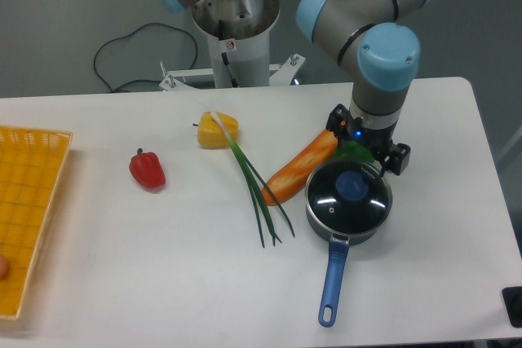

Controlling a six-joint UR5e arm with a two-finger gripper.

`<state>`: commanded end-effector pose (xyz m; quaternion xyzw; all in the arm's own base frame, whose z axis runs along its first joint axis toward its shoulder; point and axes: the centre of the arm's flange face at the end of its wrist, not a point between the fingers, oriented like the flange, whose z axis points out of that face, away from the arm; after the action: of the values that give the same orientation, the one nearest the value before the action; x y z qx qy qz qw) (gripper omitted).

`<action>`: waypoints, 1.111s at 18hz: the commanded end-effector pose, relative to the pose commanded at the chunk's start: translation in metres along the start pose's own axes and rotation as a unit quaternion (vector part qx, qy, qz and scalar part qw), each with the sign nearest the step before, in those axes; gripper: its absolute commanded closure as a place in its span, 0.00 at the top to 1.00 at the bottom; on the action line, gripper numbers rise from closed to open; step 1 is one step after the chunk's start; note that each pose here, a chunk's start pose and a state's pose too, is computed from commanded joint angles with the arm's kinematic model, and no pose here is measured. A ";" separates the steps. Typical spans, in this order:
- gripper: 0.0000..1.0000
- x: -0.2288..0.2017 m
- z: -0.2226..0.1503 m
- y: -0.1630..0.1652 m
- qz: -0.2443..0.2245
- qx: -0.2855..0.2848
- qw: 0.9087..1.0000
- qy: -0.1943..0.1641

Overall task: Open the lid
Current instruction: 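Position the open gripper above the lid's dark knob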

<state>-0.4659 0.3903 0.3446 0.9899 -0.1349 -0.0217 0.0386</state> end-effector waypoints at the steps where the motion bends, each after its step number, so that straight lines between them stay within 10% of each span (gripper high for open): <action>1: 1.00 0.001 0.001 0.000 -0.001 0.000 1.000 -0.001; 13: 1.00 0.002 -0.007 -0.001 -0.038 0.002 0.999 -0.011; 20: 1.00 0.001 -0.007 -0.003 0.034 0.002 0.999 -0.010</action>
<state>-0.4635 0.3931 0.3509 0.9845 -0.1692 -0.0300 0.0360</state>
